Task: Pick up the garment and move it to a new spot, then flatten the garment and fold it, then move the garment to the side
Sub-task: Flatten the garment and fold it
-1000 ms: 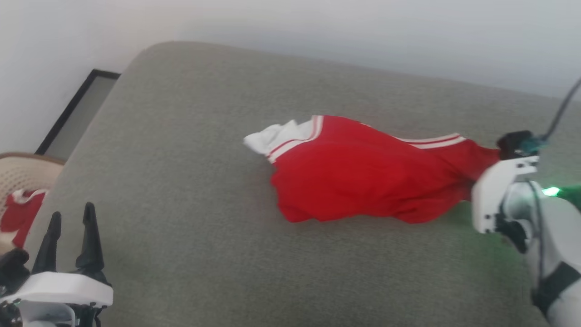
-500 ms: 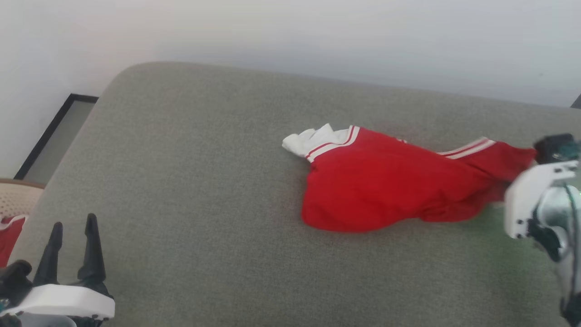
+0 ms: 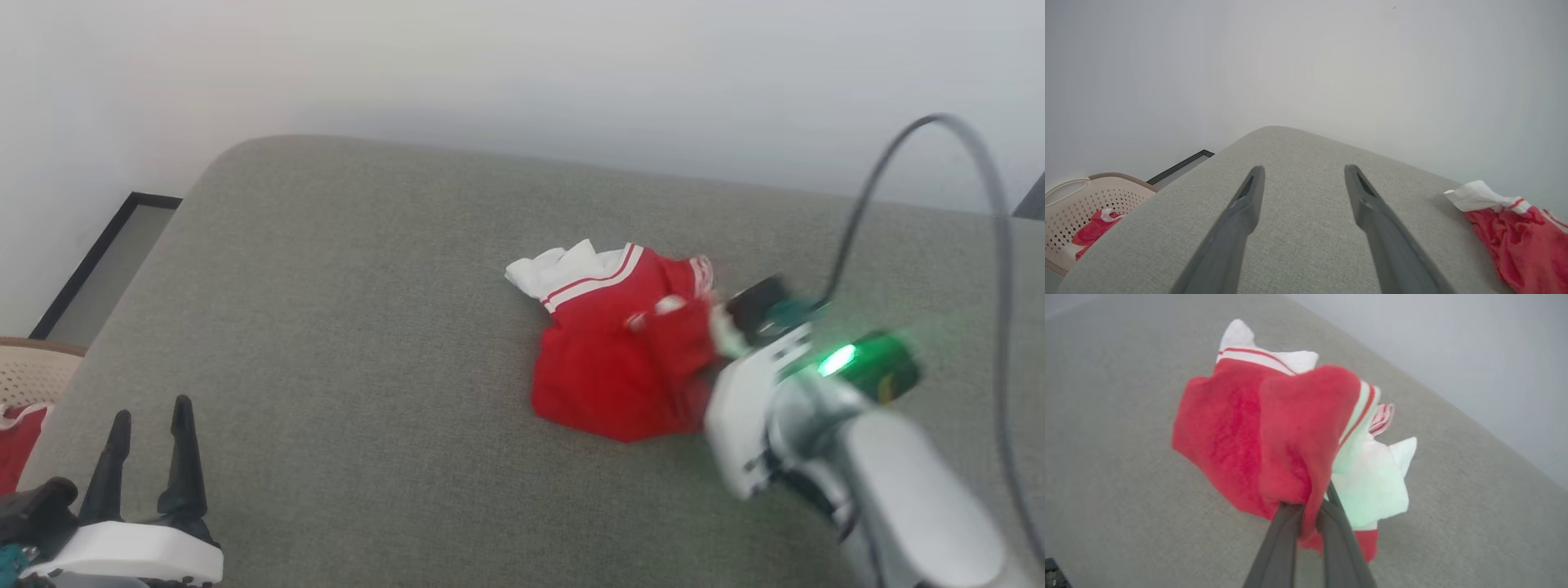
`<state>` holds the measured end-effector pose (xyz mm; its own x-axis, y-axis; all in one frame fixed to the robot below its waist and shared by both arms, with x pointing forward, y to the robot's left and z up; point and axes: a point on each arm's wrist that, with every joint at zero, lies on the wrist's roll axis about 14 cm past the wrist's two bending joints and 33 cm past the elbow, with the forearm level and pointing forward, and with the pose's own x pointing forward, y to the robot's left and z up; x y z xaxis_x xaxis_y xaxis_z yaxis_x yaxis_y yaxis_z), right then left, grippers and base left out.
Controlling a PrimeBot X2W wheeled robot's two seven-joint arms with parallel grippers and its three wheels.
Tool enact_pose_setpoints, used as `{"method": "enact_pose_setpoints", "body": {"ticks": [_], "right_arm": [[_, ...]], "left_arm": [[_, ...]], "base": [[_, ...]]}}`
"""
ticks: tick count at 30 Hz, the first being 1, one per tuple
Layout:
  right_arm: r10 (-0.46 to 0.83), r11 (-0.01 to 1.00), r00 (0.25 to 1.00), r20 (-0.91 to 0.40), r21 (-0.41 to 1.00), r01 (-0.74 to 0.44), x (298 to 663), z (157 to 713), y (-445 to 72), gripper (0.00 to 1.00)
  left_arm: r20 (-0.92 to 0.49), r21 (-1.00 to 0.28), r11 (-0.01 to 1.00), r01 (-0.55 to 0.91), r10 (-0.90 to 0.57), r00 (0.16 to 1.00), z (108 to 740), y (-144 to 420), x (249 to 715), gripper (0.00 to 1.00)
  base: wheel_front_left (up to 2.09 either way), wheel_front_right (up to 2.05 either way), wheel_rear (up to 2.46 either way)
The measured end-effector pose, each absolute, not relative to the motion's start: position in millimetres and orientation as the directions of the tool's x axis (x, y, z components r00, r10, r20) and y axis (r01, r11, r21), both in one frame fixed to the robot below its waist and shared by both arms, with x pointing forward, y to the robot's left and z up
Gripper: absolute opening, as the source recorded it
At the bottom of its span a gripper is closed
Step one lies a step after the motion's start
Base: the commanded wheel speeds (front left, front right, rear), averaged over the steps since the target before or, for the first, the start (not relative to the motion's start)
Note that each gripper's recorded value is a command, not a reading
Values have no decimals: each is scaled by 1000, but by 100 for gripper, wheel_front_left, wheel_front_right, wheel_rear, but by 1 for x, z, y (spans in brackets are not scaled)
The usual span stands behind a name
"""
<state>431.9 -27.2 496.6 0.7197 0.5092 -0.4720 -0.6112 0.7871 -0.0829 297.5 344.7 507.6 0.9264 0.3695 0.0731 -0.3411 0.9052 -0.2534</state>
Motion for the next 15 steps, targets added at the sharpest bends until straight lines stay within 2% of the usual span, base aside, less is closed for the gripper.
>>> {"method": "enact_pose_setpoints", "body": {"ticks": [2, 3, 4, 6, 11, 15], "right_arm": [[539, 759, 679, -498, -63, -649, 418, 487, -13, 15], [548, 746, 661, -513, -58, -663, 412, 482, -9, 22], [553, 740, 644, -529, -44, -672, 407, 476, -6, 33], [557, 727, 615, -559, -30, -686, 398, 464, -3, 100], [570, 718, 573, -590, 19, -695, 386, 453, 1, 100], [569, 725, 591, -572, 9, -689, 390, 462, -5, 100]], "left_arm": [[70, -255, 905, -342, 370, 927, 507, 344, 298, 100], [68, -254, 904, -343, 370, 927, 506, 344, 298, 100], [65, -254, 904, -343, 370, 927, 505, 344, 299, 100], [62, -254, 905, -342, 368, 928, 504, 343, 300, 100], [58, -256, 906, -337, 363, 930, 503, 341, 305, 100], [61, -256, 908, -332, 358, 932, 504, 341, 308, 100]], "base": [[0, 0, 0], [0, 0, 0], [0, 0, 0], [0, 0, 0], [0, 0, 0], [0, 0, 0]]}}
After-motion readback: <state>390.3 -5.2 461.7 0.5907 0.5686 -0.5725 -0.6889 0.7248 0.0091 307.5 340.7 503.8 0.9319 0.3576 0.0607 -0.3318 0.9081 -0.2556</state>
